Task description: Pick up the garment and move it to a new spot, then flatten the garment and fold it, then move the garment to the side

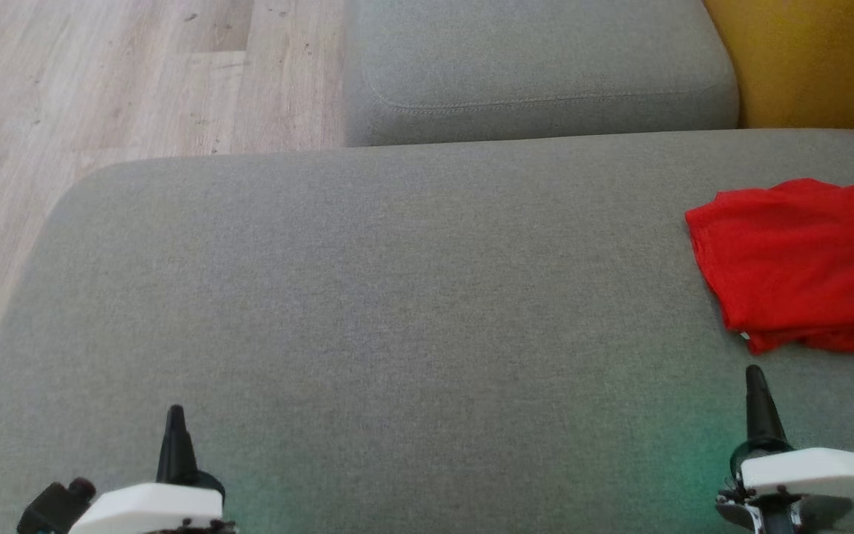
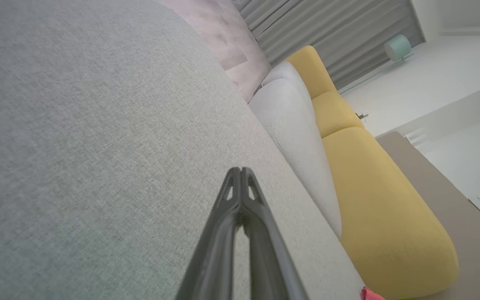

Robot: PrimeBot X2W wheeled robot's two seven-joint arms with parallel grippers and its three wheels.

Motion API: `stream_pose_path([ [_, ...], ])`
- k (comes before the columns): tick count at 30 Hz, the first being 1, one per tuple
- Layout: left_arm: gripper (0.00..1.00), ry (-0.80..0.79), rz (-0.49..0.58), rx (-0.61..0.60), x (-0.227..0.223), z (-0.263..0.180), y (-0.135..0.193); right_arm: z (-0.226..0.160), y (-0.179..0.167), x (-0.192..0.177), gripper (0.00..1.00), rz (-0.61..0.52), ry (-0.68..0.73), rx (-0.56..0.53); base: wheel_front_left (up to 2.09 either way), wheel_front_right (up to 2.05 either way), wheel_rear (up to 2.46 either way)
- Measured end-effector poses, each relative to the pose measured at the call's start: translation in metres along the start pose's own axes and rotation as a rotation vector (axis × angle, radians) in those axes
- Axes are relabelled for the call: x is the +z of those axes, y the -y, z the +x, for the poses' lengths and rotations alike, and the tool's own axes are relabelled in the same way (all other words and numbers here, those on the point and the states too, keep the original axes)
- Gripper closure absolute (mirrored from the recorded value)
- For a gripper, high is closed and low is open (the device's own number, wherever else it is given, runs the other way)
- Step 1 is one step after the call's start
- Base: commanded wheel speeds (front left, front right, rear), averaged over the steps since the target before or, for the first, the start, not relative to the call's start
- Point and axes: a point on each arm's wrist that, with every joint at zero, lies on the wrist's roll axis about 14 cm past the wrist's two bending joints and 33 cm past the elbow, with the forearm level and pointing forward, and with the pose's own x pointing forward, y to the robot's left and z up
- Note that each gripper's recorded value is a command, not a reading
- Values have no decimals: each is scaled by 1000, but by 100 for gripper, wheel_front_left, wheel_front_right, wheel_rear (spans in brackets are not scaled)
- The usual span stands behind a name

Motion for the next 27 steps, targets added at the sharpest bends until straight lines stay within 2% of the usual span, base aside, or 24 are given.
stream_pose_path([
  [27,100,3,-318,-44,16,15,8,11,-2,14,100,329,17,5,0,0,0],
])
